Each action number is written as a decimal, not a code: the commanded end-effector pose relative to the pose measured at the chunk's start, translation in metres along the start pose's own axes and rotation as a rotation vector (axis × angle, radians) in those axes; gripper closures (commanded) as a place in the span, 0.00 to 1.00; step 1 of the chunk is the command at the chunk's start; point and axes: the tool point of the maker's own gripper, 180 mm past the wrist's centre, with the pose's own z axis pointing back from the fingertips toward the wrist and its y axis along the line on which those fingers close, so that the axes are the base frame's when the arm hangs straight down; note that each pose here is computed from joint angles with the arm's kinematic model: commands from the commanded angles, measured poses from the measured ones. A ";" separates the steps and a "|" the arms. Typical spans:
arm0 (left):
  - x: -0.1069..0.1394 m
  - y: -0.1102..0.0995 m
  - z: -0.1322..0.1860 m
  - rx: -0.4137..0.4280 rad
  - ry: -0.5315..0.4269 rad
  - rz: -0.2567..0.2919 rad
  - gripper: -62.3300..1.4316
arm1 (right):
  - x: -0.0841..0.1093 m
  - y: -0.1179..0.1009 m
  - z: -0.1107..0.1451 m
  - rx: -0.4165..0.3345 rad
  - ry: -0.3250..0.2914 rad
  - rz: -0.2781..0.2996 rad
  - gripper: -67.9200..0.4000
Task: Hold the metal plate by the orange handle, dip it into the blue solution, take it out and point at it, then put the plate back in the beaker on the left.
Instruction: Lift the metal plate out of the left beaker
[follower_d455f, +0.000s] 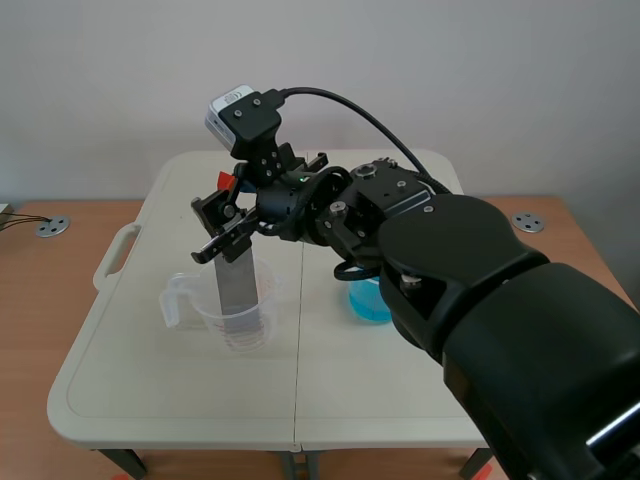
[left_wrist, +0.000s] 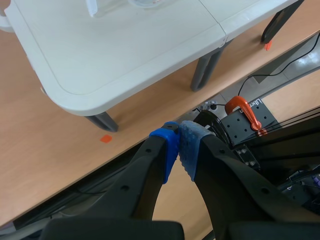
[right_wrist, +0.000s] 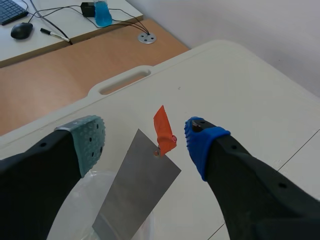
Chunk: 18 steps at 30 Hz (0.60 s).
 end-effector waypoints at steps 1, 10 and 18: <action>0.009 -0.001 -0.002 -0.004 -0.031 0.000 0.95 | 0.019 -0.005 -0.003 -0.001 -0.043 0.017 0.58; 0.009 -0.001 -0.002 -0.004 -0.031 0.000 0.95 | 0.019 0.004 -0.003 0.049 -0.043 0.017 0.77; 0.009 -0.001 -0.002 -0.004 -0.031 0.000 0.95 | 0.021 0.004 -0.003 0.050 -0.056 0.017 0.92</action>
